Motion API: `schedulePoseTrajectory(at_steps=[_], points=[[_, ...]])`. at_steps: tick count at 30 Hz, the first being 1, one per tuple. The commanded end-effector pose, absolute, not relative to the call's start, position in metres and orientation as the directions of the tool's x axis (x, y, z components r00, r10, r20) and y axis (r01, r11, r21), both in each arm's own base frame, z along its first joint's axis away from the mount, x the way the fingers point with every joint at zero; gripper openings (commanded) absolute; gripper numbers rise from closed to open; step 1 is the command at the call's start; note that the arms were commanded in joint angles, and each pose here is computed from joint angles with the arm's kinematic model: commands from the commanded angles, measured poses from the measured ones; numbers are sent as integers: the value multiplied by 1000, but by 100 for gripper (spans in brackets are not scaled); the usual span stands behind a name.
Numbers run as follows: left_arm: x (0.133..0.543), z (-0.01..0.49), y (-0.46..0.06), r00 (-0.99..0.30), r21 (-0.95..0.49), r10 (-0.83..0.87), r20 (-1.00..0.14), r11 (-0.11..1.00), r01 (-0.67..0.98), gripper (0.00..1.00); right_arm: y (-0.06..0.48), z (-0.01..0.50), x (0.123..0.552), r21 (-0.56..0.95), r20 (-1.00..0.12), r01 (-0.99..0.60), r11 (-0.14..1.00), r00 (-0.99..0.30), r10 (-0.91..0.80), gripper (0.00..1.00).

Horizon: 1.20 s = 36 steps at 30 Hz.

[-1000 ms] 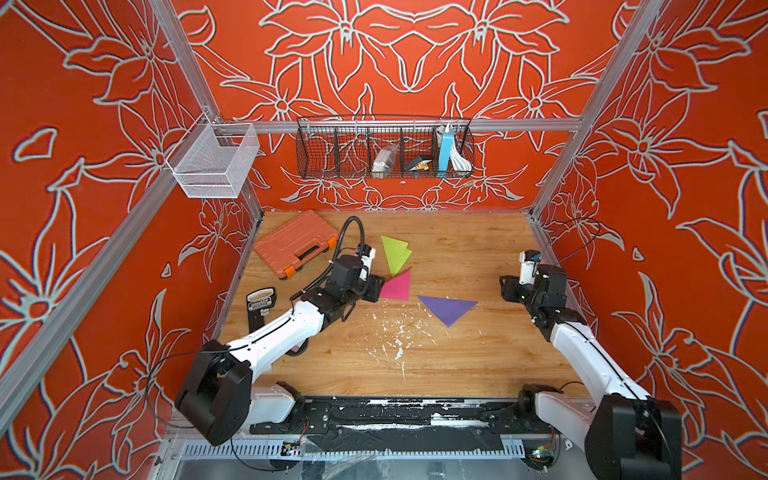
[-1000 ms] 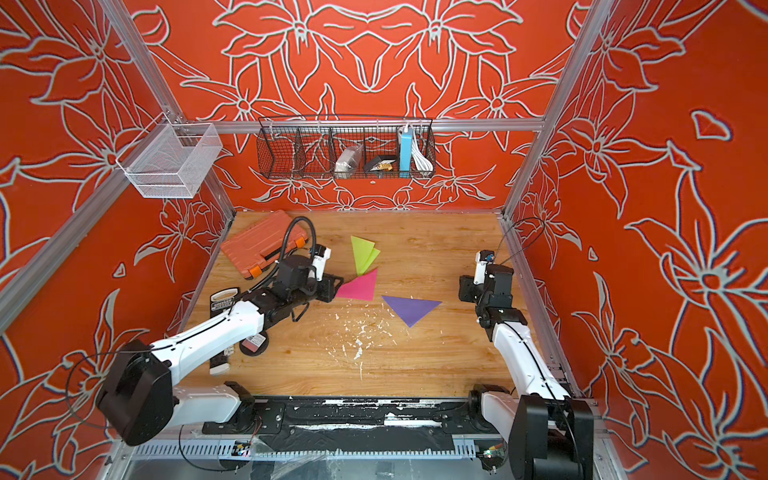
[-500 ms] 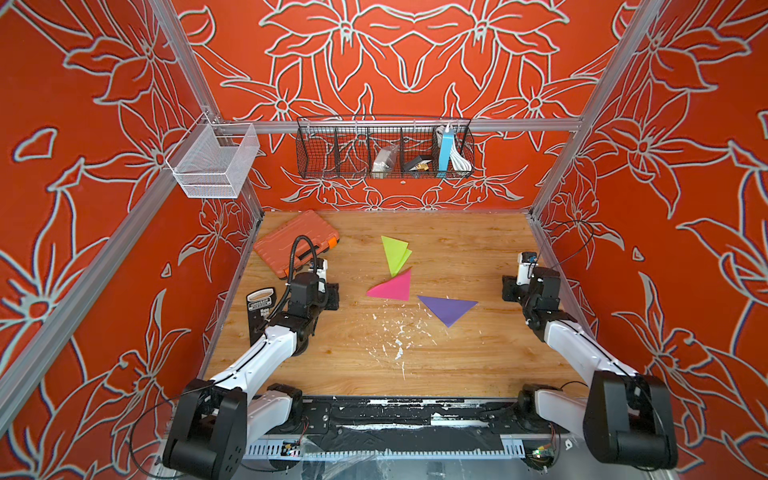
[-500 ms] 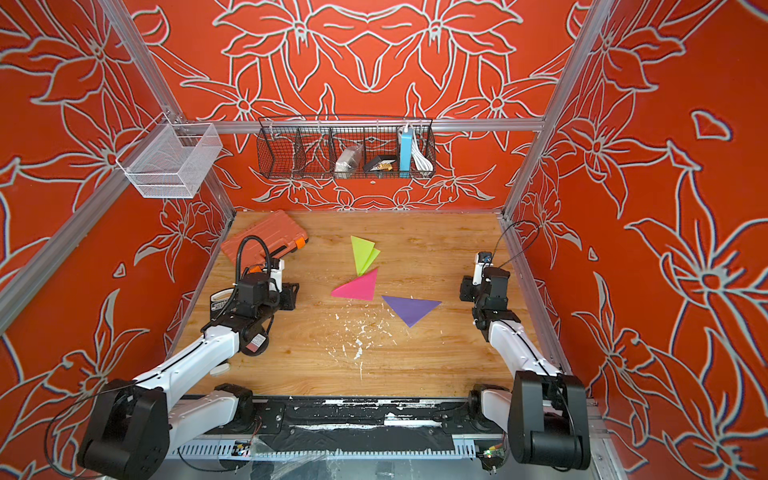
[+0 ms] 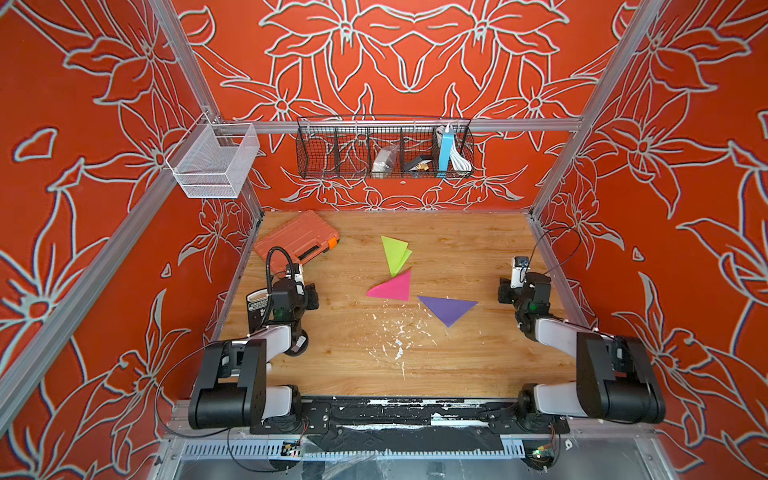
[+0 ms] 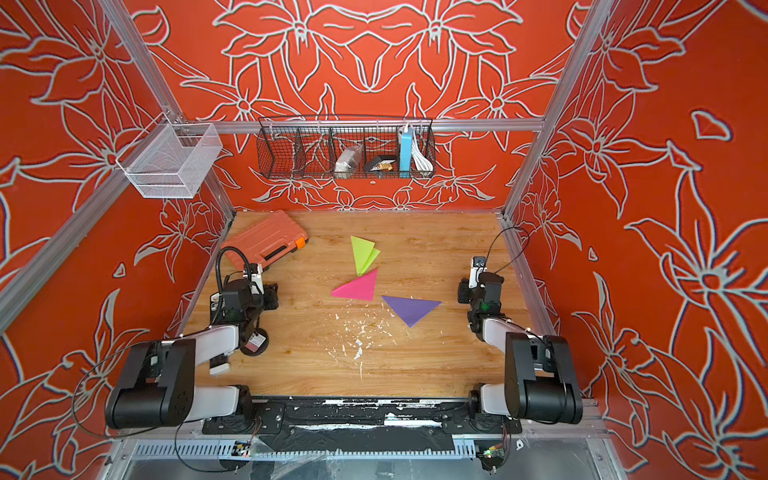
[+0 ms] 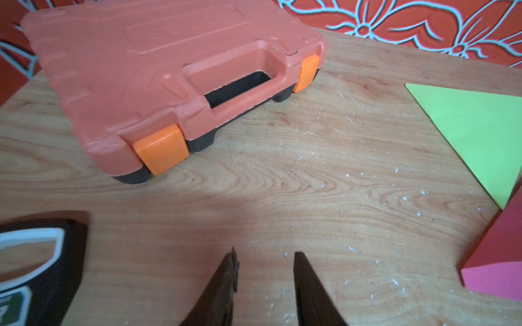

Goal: Fold the square paper diagonally
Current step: Reset both arms

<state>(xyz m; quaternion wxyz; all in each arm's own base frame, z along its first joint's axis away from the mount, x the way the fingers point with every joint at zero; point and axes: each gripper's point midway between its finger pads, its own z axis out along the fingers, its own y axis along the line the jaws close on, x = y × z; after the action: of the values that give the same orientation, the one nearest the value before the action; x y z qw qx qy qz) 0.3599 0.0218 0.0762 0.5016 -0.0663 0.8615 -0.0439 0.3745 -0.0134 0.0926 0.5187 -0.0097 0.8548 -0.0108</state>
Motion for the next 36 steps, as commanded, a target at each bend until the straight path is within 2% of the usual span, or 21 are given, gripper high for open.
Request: schedulePoseTrajectory(at_steps=[1,9,12,13,14,17,19,20,21,36], points=[[367,95,16,-394,-152,-145,-908,988,-14,39,-6,103,375,-39,-919,-57,998,-390,-58,40],[366,86,12,-395,-132,-120,-911,991,3,56,-4,102,368,-49,-936,-62,997,-346,-68,41],[367,86,12,-395,-123,-115,-911,992,-7,67,-4,97,370,-50,-944,-55,997,-324,-65,43],[367,86,12,-396,-121,-114,-911,993,-6,74,-4,97,370,-53,-940,-59,997,-335,-70,45],[367,86,11,-397,-121,-114,-911,993,-6,98,-4,95,369,-56,-932,-57,997,-355,-73,46],[367,86,12,-398,-121,-114,-910,993,-7,98,-2,95,371,-63,-932,-69,996,-354,-83,50],[367,86,11,-399,-121,-113,-910,993,-7,98,-1,95,372,-67,-931,-67,996,-355,-87,59],[367,86,11,-397,-120,-113,-911,993,-7,98,-1,94,372,-73,-927,-64,995,-364,-91,95],[367,86,11,-397,-120,-113,-911,993,-7,98,-1,94,372,-75,-926,-62,995,-365,-93,98],[368,86,11,-402,-114,-108,-909,993,-9,98,-1,94,372,-76,-927,-61,995,-363,-93,98]])
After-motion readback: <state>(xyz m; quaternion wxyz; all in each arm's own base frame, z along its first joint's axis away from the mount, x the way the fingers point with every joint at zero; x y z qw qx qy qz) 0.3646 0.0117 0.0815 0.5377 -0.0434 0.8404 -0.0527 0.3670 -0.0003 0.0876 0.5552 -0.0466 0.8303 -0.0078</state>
